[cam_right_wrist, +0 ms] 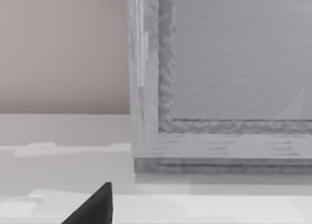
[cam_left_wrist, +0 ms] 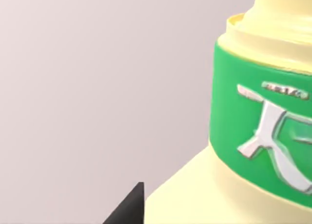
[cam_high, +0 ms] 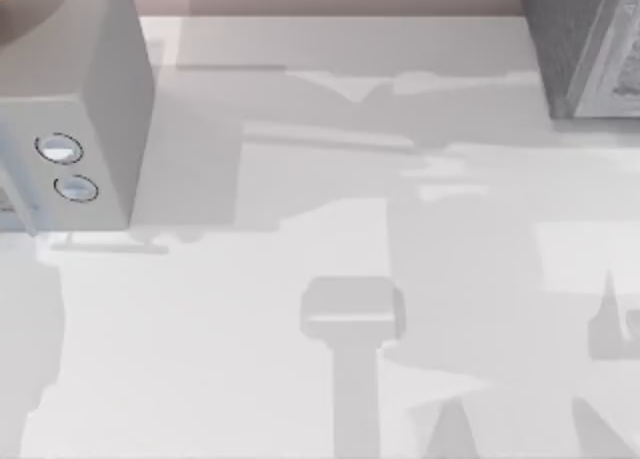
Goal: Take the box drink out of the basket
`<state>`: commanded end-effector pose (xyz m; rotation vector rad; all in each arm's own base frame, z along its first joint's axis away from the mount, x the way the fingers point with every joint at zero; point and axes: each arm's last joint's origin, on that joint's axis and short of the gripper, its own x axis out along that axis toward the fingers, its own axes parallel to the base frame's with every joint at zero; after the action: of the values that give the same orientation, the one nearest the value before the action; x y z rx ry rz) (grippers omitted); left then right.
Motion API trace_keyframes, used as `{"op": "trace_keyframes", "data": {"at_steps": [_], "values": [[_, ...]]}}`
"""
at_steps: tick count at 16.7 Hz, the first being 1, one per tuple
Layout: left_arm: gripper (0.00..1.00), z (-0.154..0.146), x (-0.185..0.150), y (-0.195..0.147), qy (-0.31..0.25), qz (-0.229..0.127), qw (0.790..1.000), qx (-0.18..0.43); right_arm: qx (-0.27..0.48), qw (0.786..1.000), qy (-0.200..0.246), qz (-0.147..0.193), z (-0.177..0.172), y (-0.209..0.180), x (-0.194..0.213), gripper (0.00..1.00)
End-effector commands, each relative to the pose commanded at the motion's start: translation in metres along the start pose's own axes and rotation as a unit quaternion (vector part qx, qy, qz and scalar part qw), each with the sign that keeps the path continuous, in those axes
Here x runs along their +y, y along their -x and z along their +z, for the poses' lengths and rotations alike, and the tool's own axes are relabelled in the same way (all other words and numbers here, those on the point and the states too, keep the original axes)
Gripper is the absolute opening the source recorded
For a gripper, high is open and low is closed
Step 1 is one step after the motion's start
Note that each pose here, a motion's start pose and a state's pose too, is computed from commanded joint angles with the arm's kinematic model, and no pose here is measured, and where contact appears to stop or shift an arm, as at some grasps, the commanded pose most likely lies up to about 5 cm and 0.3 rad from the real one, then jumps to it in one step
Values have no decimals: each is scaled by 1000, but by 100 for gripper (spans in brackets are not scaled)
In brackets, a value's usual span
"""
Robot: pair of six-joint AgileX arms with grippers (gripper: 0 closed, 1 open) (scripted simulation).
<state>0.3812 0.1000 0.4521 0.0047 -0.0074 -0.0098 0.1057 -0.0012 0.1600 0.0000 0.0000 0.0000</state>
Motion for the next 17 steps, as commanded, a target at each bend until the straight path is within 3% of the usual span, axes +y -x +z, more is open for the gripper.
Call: {"op": "trace_keyframes", "data": {"at_steps": [4,9,13,17], "values": [[0,-3,-14,26,5,3,1000,8,0,1000,0,0,0,0,0,100],[0,-18,-49,105,4,5,1000,3,0,1000,0,0,0,0,0,100],[0,-72,-76,182,4,5,1000,6,0,1000,0,0,0,0,0,100],[0,-155,-94,242,4,4,1000,11,0,1000,0,0,0,0,0,100]]}}
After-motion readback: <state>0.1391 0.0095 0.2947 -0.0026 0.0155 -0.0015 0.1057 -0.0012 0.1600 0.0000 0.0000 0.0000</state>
